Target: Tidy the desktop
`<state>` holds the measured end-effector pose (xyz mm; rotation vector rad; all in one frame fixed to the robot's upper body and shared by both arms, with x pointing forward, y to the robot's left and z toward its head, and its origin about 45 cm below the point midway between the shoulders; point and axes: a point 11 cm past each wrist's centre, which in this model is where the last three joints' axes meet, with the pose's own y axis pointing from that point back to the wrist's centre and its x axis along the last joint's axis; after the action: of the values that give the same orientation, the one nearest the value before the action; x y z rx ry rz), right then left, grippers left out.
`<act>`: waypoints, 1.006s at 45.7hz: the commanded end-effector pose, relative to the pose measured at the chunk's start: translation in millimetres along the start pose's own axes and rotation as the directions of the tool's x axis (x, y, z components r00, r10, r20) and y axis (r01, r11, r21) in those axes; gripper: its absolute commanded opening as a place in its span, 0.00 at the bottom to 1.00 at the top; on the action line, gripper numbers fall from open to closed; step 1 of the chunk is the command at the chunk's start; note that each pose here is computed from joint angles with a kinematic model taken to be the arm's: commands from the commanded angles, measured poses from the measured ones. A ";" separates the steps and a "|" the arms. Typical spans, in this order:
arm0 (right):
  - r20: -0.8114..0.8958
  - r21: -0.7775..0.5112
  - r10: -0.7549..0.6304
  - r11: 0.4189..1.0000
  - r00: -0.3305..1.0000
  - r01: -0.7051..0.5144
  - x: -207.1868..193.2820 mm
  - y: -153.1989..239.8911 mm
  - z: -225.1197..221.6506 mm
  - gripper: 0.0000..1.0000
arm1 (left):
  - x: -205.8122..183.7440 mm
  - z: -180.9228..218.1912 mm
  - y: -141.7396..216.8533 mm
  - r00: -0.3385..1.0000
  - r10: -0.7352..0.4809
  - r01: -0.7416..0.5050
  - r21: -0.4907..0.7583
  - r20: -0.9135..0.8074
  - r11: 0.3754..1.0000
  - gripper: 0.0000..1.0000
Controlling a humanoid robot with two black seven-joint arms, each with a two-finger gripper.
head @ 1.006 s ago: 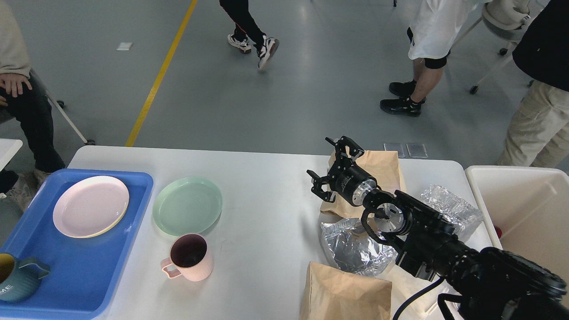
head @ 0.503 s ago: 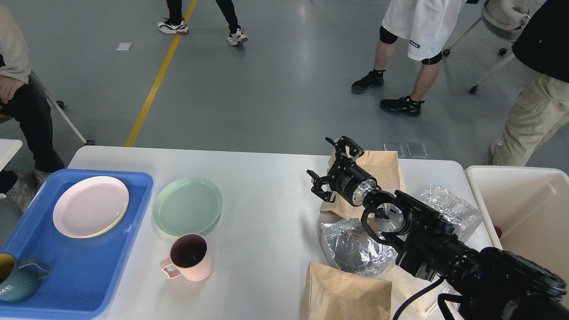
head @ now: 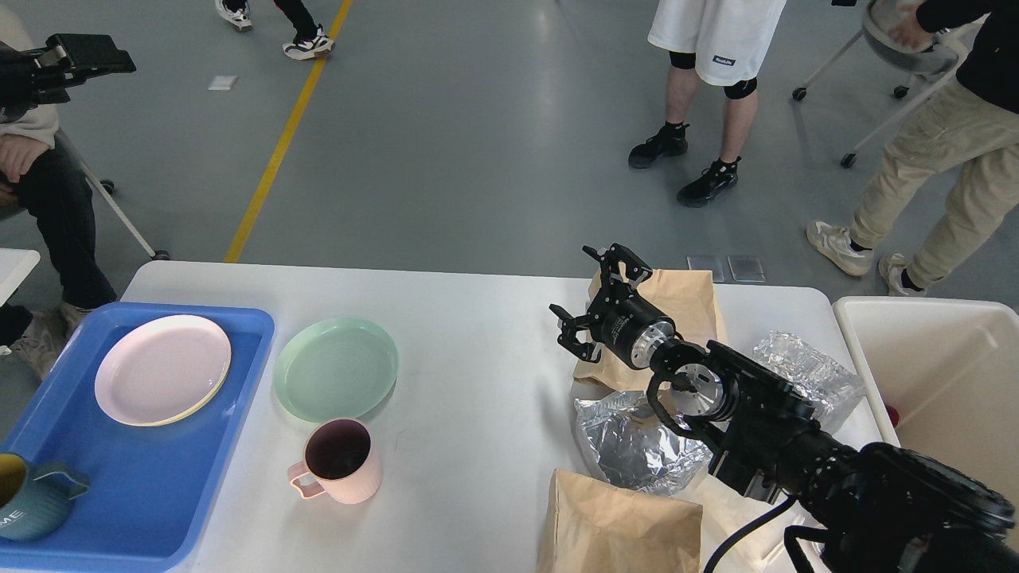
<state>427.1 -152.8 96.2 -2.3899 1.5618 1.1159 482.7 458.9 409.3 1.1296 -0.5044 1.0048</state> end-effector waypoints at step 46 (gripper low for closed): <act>0.000 -0.001 0.000 1.000 1.000 0.000 0.2 0.1 0.5 1.00 | -225.5 91.4 -27.0 0.767 -0.632 0.639 -0.044 0.110 0.768 0.95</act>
<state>426.9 -152.9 95.9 -2.3896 1.5623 1.1169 418.4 286.3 270.8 1.1100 -0.2143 0.3471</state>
